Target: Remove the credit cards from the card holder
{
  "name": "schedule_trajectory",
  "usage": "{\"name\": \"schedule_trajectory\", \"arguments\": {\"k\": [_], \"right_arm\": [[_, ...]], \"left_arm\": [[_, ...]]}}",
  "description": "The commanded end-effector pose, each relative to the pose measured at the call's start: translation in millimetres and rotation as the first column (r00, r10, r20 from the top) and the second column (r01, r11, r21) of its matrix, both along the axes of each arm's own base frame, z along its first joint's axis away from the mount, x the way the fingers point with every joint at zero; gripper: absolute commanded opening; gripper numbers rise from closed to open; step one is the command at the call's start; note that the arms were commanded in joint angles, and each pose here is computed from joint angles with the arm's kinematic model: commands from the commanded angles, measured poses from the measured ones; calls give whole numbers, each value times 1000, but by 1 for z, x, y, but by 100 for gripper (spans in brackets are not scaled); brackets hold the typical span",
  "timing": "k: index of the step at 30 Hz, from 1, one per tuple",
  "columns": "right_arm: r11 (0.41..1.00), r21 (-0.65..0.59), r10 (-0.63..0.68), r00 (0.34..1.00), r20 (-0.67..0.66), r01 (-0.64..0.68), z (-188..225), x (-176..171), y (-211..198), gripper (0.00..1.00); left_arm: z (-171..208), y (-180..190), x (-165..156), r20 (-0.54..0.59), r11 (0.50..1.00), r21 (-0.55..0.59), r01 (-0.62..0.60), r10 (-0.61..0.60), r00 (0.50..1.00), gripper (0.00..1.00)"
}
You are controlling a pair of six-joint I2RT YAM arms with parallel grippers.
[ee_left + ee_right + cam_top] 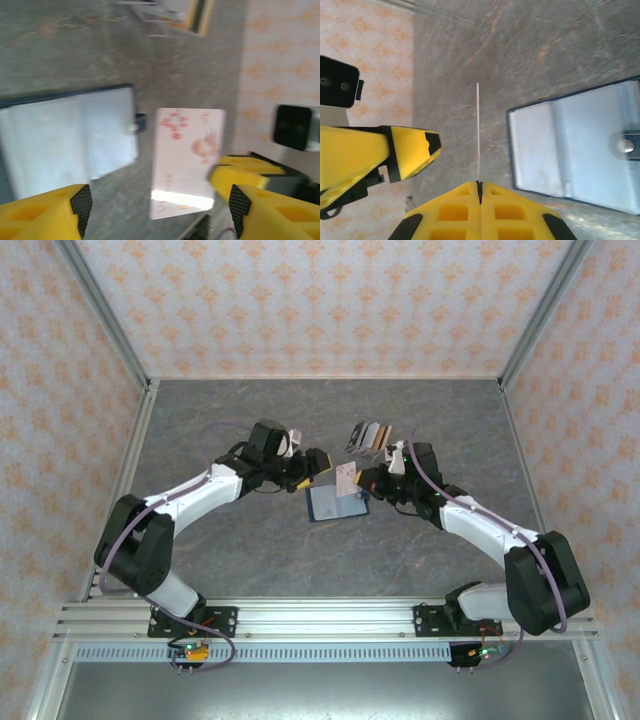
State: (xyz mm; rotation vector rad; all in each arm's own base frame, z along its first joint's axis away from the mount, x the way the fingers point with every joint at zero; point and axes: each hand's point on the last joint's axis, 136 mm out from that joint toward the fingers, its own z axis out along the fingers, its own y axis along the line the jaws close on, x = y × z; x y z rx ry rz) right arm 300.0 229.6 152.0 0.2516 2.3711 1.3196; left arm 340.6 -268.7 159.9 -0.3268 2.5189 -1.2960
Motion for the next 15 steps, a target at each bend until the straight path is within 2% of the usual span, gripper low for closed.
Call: {"name": "schedule_trajectory", "arguments": {"k": [1, 4, 9, 15], "right_arm": [[987, 155, 34, 997, 72, -45, 53, 2, 13, 0], [977, 201, 47, 994, 100, -67, 73, 1, 17, 0], [965, 248, 65, 992, 112, -91, 94, 0, 22, 0], [952, 289, 66, 990, 121, -99, 110, 1, 24, 0]], "left_arm": [[23, -13, -2, 9, 989, -148, 22, -21, 1000, 76], [45, -20, -2, 29, 968, -249, 32, -25, 999, 76], [75, -22, -4, 65, 948, -317, 36, -16, 998, 69], [105, -18, -11, 125, 933, -356, 52, -7, 992, 38]]}}
